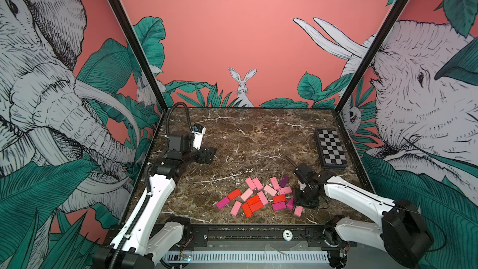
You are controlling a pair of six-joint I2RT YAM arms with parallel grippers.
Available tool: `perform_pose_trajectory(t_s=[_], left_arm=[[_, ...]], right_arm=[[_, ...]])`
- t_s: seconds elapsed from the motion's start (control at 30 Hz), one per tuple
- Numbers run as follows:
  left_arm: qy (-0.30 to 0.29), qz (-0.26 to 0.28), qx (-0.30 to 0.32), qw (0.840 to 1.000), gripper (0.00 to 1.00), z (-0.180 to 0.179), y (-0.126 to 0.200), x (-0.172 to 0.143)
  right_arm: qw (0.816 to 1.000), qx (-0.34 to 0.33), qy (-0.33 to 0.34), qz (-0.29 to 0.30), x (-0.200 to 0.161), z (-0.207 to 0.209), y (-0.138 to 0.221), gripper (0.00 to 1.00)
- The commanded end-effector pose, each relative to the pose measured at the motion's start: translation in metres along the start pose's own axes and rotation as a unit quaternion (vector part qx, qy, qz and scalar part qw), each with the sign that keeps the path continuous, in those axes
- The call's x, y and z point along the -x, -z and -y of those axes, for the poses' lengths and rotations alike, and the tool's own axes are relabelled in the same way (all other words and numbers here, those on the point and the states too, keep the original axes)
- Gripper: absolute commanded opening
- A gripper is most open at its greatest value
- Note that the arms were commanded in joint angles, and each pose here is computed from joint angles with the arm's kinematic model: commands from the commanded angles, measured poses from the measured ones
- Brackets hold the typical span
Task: Assemble the letter t with building blocks
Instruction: Adjust the building block at the center of the board, then pick up the building block from the center of the board.
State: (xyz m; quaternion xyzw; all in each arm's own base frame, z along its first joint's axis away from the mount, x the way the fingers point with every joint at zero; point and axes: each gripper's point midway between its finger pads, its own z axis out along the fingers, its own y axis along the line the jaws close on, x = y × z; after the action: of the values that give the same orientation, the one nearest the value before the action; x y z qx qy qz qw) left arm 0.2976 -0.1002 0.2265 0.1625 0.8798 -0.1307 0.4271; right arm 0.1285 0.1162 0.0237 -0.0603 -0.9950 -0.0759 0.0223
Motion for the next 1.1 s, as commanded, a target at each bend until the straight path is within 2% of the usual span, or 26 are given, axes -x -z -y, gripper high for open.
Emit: perform_pose_trajectory(t_s=[0.0,0.47,0.63,1.07], left_arm=[[-0.008,0.009,-0.012,1.000,0.99,0.005,0.002,0.002],[-0.002,0.007,-0.017,1.000,0.99,0.004,-0.008,0.002],[0.001,0.011,-0.023,1.000,0.99,0.005,-0.013,0.004],[0.006,0.003,-0.026,1.000,0.99,0.004,-0.021,0.000]], right_arm=[[1.000,-0.014,0.003,-0.008,-0.005,0.006,-0.010,0.48],[0.999,-0.039,0.019,0.013,-0.013,0.023,0.015,0.50],[0.999,-0.010,0.044,0.008,-0.019,0.014,0.011,0.53],[0.995,-0.035,0.094,-0.011,-0.022,0.006,-0.001,0.53]])
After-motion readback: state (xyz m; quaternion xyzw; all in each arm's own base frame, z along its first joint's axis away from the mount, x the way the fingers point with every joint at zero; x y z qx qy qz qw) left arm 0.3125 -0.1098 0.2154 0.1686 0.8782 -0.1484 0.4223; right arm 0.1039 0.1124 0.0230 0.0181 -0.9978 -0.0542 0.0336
